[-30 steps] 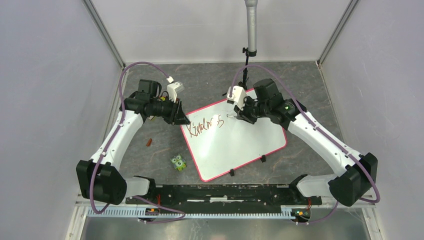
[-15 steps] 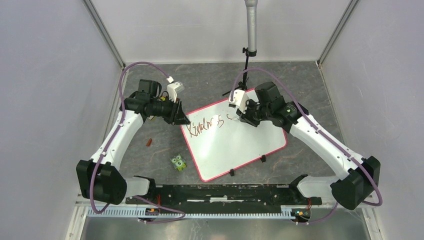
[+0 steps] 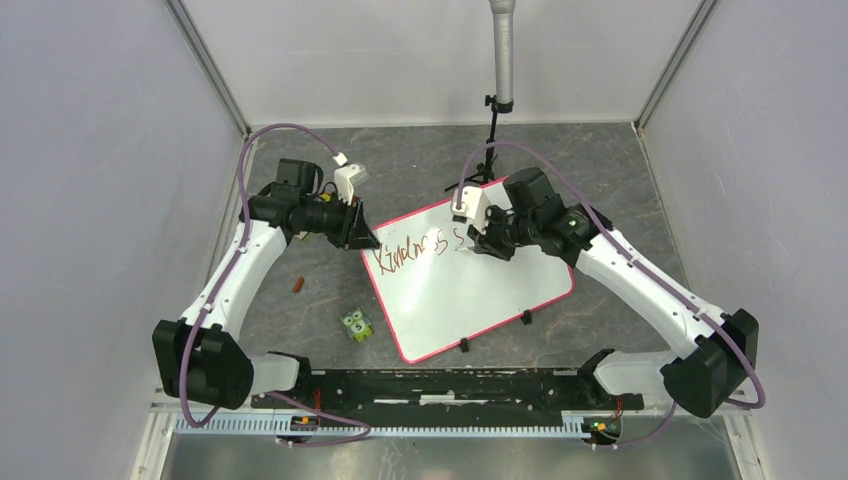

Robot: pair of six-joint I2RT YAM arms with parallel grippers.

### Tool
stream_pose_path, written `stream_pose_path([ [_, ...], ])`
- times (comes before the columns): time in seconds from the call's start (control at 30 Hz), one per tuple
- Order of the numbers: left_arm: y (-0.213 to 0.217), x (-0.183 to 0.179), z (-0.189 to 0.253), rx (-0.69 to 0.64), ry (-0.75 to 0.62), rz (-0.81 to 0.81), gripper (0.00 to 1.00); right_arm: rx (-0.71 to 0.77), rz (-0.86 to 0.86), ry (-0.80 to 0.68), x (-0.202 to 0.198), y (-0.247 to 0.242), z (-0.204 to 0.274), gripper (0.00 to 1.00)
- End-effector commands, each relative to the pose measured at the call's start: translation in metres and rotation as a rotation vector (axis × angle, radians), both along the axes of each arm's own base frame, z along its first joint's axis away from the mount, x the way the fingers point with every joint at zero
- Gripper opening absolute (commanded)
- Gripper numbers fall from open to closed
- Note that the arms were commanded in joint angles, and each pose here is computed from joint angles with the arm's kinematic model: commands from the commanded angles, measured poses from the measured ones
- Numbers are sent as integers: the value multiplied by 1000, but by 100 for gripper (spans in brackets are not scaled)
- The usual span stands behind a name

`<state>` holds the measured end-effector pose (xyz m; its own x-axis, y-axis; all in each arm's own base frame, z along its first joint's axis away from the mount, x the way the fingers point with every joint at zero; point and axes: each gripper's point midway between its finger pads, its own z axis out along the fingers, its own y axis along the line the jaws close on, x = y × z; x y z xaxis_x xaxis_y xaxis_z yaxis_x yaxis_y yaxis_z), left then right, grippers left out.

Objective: Write a sentence on the whiteboard

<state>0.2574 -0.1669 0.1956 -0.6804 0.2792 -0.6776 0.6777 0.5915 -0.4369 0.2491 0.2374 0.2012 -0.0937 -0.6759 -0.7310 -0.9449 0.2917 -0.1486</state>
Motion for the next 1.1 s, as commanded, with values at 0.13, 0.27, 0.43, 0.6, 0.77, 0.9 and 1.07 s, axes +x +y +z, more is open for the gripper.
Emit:
stream_pose_path([
  [0.13,2,-2,-5,38,-24,-34,2,87,-55,-83,21,-7,45,0],
  [0.27,2,-2,-5,37,-20,-35,2,76,-75,-95,26,-10,45,0],
  [0.43,2,-2,-5,38,-22,-34,3,75,-76,-92,30,-8,42,0],
  [0.6,3,-3,-5,42,-26,-32,3,71,-91,-95,37,-6,39,0],
  [0.77,3,-3,-6,46,-28,-30,2,30,-123,-103,44,-12,30,0],
  [0.9,3,-3,-6,45,-26,-31,3,1,-168,-113,52,-26,29,0],
  [1.07,3,-2,-7,46,-24,-32,2,-18,-200,-123,57,-40,30,0],
])
